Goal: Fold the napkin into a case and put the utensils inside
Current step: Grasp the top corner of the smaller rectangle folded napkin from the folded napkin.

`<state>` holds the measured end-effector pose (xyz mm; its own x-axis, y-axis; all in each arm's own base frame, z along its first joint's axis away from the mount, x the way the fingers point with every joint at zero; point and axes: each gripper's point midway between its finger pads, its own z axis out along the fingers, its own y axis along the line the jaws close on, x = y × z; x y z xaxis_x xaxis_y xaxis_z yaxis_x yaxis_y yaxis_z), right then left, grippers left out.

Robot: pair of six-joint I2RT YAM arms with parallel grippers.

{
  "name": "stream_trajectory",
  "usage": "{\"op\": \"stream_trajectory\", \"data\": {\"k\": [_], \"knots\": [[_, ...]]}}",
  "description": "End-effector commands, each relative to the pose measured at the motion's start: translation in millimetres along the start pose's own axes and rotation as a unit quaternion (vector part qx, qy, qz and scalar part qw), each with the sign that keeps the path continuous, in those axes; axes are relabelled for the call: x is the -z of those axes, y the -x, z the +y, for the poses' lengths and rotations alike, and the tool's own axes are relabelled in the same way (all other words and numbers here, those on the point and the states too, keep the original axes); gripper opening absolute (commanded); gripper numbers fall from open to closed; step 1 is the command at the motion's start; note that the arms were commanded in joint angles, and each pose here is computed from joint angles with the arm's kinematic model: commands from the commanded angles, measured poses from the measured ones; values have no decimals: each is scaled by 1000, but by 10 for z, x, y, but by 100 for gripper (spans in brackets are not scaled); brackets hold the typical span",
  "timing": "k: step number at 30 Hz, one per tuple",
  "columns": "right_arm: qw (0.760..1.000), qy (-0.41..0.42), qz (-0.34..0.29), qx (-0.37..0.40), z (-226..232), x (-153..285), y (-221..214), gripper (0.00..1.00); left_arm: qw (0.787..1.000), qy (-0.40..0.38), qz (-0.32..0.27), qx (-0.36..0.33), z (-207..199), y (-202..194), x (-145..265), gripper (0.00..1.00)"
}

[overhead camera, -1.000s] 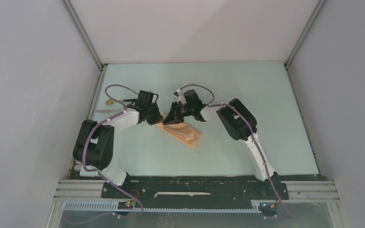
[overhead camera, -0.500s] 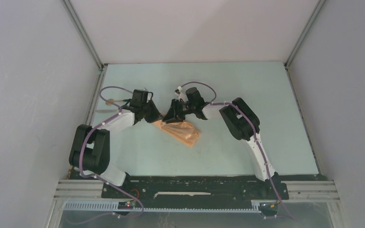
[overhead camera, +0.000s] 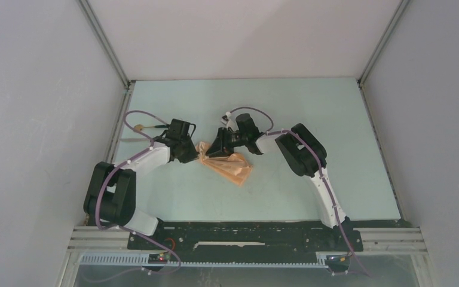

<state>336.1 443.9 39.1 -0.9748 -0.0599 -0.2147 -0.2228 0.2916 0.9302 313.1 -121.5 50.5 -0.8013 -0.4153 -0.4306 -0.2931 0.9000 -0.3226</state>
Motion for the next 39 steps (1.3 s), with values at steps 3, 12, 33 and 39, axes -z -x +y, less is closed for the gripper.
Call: {"op": "stream_trajectory", "data": {"k": [3, 12, 33, 39], "knots": [[1000, 28, -12, 6, 163, -35, 144, 40, 1000, 16, -4, -20, -6, 50, -54, 15], [1000, 20, -9, 20, 163, -173, 125, 47, 1000, 0, -5, -17, -59, 47, -21, 31], [995, -27, -4, 97, 215, -376, 162, 56, 998, -10, -9, 60, 320, -1, 2, 23], [996, -26, -9, 89, 234, -362, 221, 34, 998, -19, -14, 57, 301, 3, 26, 22]]}}
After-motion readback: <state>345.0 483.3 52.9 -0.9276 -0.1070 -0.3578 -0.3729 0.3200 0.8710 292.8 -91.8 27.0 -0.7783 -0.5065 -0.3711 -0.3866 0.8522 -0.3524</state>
